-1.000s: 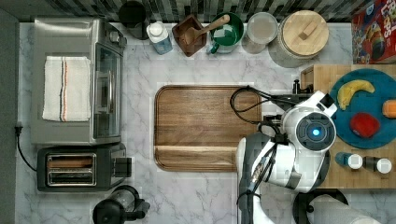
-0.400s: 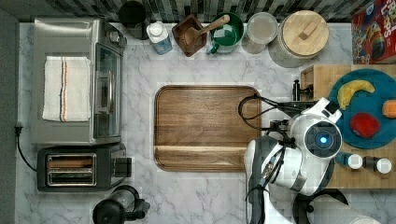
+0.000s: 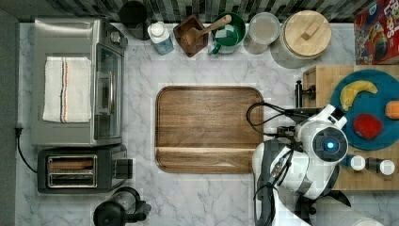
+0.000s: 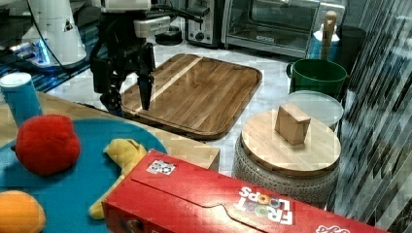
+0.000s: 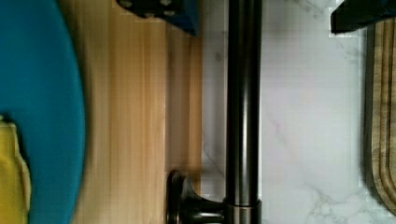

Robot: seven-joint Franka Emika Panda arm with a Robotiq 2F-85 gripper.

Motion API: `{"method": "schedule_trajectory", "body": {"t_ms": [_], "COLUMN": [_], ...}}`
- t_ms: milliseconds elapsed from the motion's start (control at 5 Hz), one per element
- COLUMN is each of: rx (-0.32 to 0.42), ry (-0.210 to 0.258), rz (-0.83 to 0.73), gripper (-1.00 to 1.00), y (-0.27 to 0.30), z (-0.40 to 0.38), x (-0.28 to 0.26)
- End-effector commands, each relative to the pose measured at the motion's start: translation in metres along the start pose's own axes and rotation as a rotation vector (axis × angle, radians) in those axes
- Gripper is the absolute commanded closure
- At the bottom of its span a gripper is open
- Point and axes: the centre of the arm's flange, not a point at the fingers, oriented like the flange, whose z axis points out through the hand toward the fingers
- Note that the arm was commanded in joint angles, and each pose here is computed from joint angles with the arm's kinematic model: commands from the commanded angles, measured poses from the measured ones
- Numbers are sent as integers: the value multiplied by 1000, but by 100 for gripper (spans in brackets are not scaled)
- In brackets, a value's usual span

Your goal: Open the drawer.

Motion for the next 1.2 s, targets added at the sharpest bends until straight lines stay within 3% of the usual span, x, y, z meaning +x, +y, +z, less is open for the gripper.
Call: {"method": "schedule_trajectory", "body": {"t_ms": [200, 400, 800, 1200], "rx": [-19, -4, 49, 91], "ry": [82, 116, 62, 85], "rz": [93, 93, 50, -33], "gripper": [-100, -100, -100, -100], "y": [-26, -28, -49, -114], "z": [23, 35, 15, 13], "x": [-1, 2, 15, 38]}}
